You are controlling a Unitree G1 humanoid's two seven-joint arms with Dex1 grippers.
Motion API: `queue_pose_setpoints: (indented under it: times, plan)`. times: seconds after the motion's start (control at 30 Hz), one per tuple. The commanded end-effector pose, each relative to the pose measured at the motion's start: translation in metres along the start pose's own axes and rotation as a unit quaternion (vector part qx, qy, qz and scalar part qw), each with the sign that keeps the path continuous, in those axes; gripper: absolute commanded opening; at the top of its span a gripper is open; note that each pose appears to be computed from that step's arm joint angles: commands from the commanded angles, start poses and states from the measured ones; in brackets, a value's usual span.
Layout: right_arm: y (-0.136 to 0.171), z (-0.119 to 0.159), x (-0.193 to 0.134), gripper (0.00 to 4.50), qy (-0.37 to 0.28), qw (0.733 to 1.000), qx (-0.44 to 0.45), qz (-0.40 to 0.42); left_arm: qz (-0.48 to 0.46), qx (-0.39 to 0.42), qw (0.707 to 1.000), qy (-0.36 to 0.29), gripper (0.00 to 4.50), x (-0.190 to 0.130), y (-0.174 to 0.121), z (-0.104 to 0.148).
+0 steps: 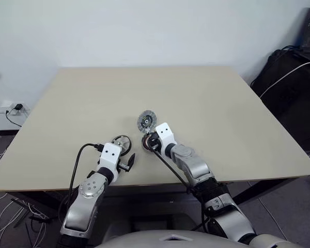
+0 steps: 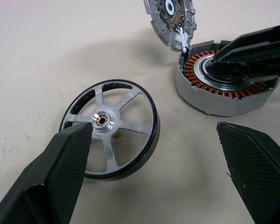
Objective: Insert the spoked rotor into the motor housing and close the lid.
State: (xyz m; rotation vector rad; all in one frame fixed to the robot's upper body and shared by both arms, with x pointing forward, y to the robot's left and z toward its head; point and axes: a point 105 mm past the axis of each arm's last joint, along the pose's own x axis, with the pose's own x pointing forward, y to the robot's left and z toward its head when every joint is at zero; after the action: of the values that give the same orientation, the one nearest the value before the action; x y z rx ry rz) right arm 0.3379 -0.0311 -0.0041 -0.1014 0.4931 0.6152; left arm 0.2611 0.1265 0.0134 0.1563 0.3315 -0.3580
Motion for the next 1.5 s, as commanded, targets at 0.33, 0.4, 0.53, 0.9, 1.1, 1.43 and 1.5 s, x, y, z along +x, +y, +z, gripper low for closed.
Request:
queue_pose_setpoints:
  times: [0.33,0.4,0.53,0.9,1.1,1.43,1.5]
  plan:
    - [0.000,0.048,-0.020,1.71,-0.089,0.996,0.001,0.014,0.004,0.001,1.000,-0.020,4.50,0.000,0.002,0.009]
    - [0.000,0.049,-0.021,1.01,-0.087,0.996,-0.004,0.007,0.002,0.001,1.000,-0.020,4.50,0.001,0.001,0.009]
    - [-0.003,0.045,-0.018,0.04,-0.069,0.997,-0.026,-0.016,-0.001,0.001,1.000,-0.021,4.50,0.002,-0.001,0.010]
    - [-0.011,0.027,-0.011,0.04,-0.012,0.997,-0.053,-0.050,0.005,-0.002,1.000,-0.021,4.50,0.001,0.000,0.009]
    - [-0.008,0.021,-0.010,0.04,-0.001,0.998,-0.054,-0.042,0.007,-0.002,1.000,-0.021,4.50,0.001,0.001,0.009]
    - [-0.002,0.019,-0.009,0.04,0.003,0.998,-0.053,-0.025,0.007,-0.001,1.000,-0.020,4.50,0.001,0.002,0.009]
    - [-0.001,0.018,-0.009,0.04,0.005,0.998,-0.054,-0.022,0.007,-0.001,1.000,-0.020,4.50,0.001,0.002,0.009]
